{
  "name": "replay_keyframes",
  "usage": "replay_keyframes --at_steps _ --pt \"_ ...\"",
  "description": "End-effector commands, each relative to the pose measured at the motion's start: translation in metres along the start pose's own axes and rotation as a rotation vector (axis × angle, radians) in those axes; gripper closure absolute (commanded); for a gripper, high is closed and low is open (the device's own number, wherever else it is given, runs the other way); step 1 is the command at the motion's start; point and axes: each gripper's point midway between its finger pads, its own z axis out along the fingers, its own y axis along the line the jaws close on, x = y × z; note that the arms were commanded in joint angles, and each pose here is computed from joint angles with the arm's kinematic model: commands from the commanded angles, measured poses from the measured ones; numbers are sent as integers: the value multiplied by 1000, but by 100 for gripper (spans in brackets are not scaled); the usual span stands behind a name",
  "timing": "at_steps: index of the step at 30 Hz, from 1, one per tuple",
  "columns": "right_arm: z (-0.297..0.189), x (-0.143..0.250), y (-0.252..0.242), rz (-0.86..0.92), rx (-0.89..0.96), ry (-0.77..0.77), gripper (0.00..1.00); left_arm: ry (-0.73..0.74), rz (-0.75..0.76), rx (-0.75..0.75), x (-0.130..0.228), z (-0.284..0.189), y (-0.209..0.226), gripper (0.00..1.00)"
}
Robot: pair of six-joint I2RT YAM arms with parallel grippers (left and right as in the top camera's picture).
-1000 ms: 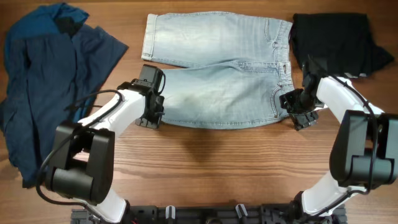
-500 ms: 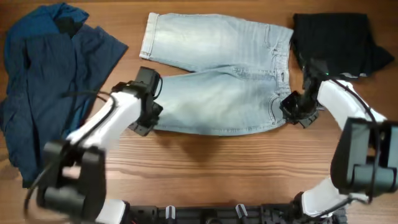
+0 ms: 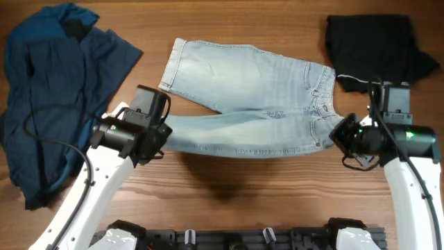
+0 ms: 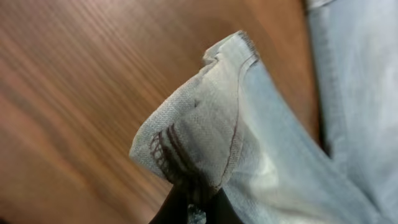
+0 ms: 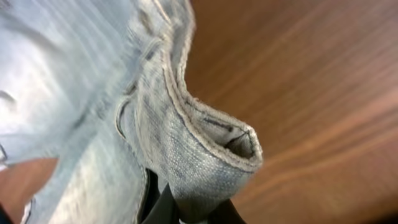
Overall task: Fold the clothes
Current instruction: 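Fold the lower half of the shorts up over the upper half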
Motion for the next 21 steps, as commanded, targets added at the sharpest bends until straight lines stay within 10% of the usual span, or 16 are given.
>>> replay_keyframes --at_steps 1,21 --pt "18 -16 -1 5 17 -52 96 -211 -23 85 -41 -7 -26 96" --pt "112 -127 75 -31 -184 -291 96 -609 6 506 -121 58 -192 96"
